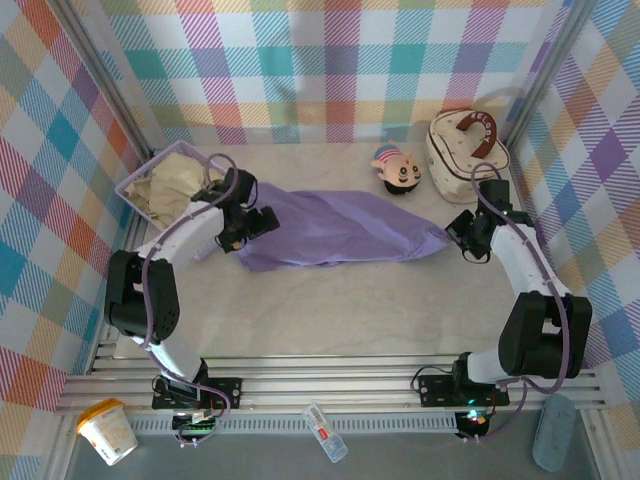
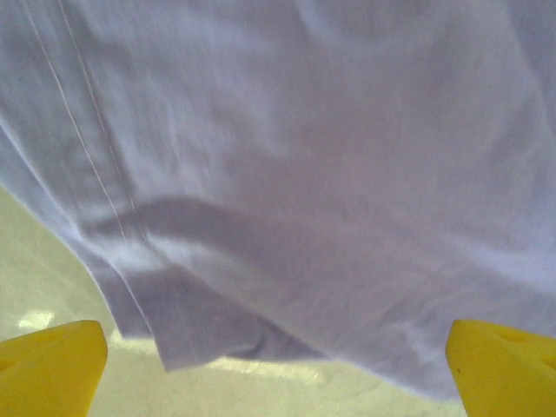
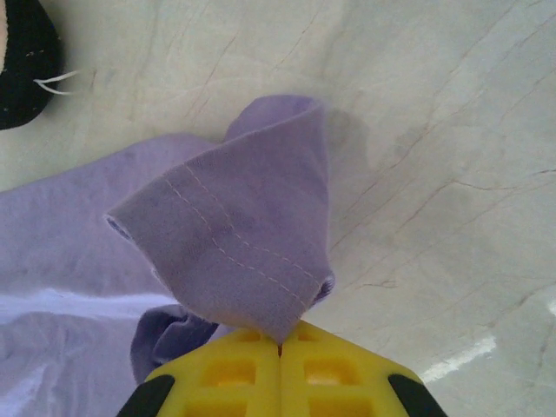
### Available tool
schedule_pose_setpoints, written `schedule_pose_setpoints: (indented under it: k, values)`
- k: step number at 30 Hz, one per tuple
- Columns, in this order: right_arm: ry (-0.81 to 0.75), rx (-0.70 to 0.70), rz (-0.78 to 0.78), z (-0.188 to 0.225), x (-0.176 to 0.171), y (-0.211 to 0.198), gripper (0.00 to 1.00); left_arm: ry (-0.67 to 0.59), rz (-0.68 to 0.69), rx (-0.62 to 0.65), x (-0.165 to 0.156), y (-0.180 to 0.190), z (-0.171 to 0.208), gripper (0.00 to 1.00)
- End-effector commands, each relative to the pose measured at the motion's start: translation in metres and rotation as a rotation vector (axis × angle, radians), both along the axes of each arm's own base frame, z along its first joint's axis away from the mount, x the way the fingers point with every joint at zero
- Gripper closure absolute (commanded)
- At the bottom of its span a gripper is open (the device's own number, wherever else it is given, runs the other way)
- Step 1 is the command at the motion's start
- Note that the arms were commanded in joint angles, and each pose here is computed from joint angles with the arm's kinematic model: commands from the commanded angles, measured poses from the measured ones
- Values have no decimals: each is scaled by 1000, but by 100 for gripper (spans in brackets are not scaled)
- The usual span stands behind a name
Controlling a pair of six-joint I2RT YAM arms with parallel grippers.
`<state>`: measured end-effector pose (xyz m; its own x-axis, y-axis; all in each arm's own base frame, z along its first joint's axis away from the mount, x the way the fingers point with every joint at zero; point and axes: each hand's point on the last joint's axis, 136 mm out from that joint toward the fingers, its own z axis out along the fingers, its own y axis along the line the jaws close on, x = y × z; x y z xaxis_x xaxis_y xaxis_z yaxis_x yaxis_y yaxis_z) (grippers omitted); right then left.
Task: Fold and stack the mixed laundry pile
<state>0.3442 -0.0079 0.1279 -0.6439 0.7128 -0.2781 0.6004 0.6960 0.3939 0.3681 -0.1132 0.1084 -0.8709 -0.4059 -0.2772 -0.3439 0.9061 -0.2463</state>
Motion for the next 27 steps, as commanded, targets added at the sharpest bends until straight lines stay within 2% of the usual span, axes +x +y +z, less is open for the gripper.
schedule_pose_setpoints:
  k: [1,5,10,16,19,21,24,27]
  values:
    - [-26,50,14,1,5,7,100,65,-3,82,-39,16,-14,4]
    - [-16,74,30,-4,4,12,100,76,-29,19,-54,8,-39,24]
    - [-13,101,49,-5,5,17,100,70,-27,33,-45,6,-63,51]
    - [-20,103,78,2,11,19,100,18,-5,80,-12,7,-73,55]
    - [-24,101,83,5,12,19,100,0,3,100,0,7,-75,77]
    - [-26,101,83,7,12,20,100,18,-5,118,1,8,-74,100]
    - [-40,98,91,15,13,20,100,10,-9,121,4,8,-52,100]
    - [-81,104,116,37,16,23,100,-71,-21,57,14,-2,2,100]
